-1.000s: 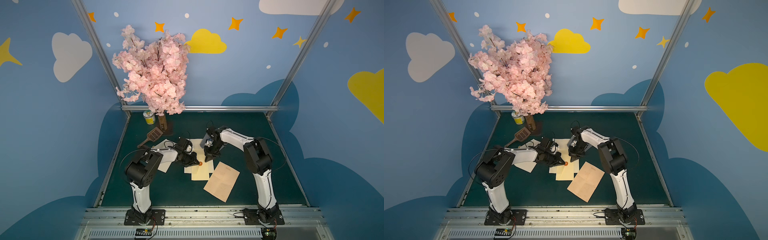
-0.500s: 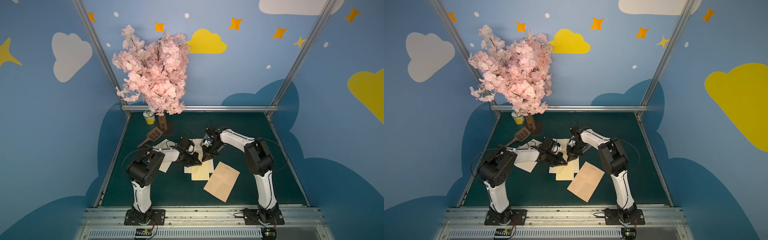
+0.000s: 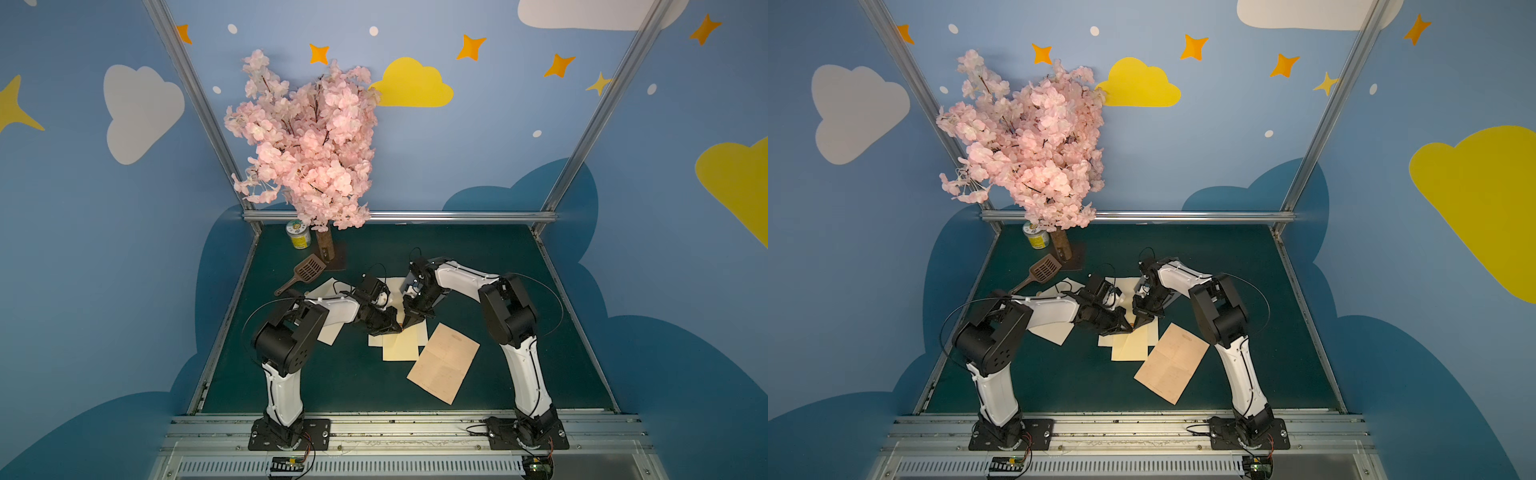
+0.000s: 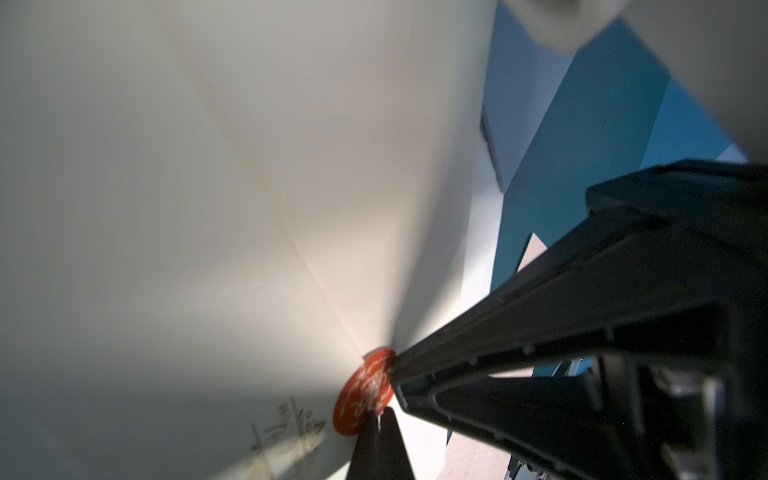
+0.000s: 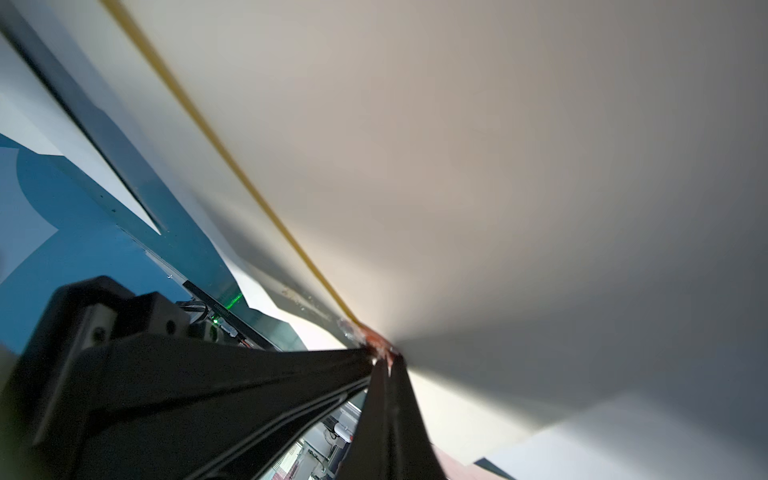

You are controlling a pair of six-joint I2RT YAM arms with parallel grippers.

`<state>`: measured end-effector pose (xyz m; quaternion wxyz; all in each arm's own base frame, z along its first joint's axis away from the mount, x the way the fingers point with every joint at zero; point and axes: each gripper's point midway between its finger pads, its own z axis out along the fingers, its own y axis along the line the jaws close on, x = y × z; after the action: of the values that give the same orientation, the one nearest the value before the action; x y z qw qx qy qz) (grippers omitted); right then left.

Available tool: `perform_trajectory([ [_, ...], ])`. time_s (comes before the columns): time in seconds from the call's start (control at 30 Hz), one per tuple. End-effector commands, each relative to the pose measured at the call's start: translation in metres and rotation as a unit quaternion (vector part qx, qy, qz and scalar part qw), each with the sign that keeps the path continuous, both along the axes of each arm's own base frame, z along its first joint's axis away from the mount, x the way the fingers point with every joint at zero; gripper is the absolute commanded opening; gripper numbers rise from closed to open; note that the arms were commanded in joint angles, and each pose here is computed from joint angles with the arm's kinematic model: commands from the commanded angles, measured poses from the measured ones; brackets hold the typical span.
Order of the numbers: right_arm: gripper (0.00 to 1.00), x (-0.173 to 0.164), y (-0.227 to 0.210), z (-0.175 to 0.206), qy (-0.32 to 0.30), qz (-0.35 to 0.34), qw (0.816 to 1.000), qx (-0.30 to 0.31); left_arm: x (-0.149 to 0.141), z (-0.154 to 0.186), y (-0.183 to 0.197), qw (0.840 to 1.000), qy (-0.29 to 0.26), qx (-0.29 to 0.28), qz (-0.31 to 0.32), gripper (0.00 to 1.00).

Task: Fold the letter paper in half and place it into the envelope
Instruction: Fold the envelope flap on the envelope.

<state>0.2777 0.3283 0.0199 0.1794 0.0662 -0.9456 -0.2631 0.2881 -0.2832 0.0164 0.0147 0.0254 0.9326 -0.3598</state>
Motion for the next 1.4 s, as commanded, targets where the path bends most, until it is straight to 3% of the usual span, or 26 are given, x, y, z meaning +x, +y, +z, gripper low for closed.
perform_trajectory([
  [0.0, 0.00, 0.001, -0.005, -0.023, 0.005, 0.000, 1.000, -0.027, -0.027, -0.020, 0.023, 0.998, 0.036, 0.053, -0.004, 0.03],
  [0.83, 0.00, 0.022, -0.011, -0.034, -0.010, -0.004, 0.999, -0.043, -0.036, -0.029, 0.030, 0.997, 0.050, 0.055, 0.004, 0.03],
  [1.37, 0.00, -0.026, -0.027, -0.041, 0.008, 0.031, 0.998, -0.062, -0.029, -0.031, 0.031, 0.998, 0.046, 0.050, 0.015, 0.03],
])
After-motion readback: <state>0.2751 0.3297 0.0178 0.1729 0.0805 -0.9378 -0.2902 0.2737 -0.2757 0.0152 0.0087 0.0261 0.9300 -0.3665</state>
